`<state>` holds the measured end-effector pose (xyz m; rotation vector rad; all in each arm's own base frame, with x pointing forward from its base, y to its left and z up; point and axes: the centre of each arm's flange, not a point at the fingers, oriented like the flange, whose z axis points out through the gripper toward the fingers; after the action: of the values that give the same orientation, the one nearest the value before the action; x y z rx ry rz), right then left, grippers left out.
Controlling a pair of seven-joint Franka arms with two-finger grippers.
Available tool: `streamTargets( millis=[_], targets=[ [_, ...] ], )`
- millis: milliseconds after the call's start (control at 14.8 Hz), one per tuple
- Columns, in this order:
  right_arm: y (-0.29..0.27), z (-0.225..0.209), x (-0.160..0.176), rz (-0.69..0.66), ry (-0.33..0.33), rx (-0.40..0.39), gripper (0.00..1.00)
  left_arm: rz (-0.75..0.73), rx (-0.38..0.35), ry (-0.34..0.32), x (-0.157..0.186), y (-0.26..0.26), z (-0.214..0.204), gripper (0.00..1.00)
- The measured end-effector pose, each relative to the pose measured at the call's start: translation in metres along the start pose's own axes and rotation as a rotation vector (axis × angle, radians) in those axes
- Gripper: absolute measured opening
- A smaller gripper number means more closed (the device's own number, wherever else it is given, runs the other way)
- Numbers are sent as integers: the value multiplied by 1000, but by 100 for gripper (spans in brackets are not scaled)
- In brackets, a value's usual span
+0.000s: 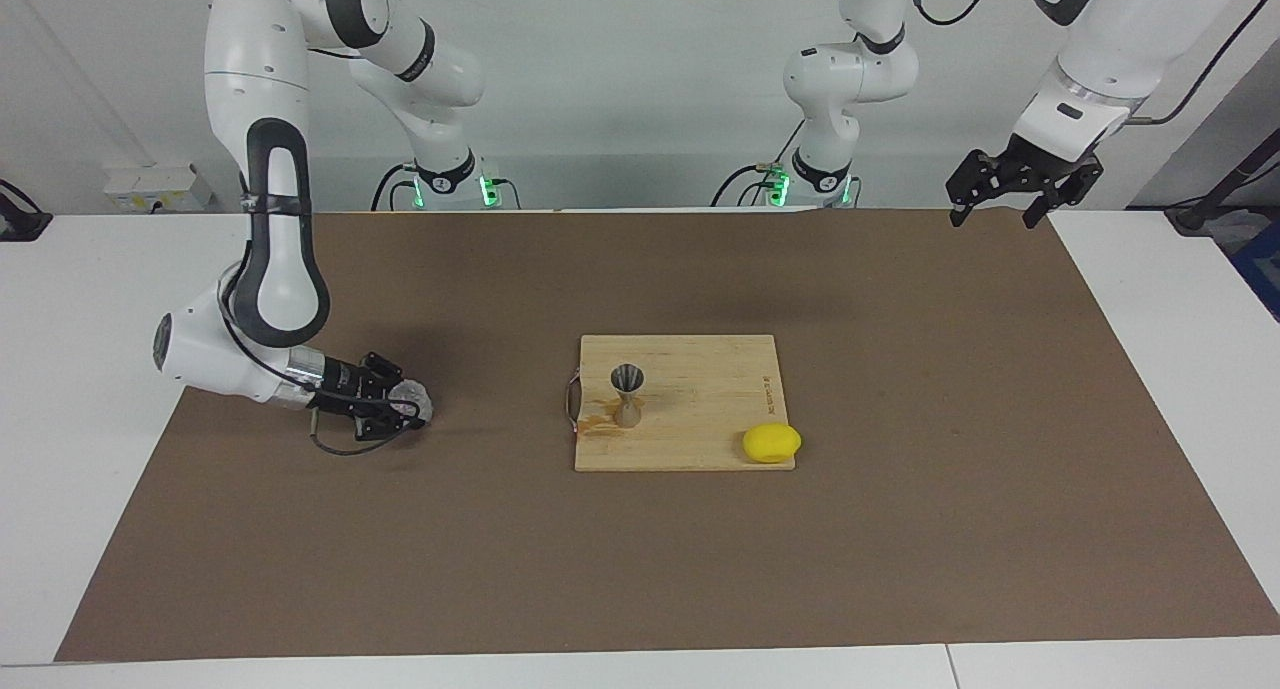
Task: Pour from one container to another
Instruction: 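Lift the glass cup and carry it above the metal cup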
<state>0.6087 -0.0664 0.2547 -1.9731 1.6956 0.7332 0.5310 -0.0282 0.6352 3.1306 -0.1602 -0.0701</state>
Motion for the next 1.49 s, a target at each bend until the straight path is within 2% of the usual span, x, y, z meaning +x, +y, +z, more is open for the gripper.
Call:
streamTargets(
  millis=[407,949,1220,1492],
  targets=[
    [-13,0,-36,-20,30,15,51,0,0,0,0,0,0,100],
    [-46,23,-143,87,90,58,51,0,0,0,0,0,0,100],
    [-56,20,-181,117,128,79,51,0,0,0,0,0,0,100],
    [-68,22,-228,150,196,89,51,0,0,0,0,0,0,100]
  ],
)
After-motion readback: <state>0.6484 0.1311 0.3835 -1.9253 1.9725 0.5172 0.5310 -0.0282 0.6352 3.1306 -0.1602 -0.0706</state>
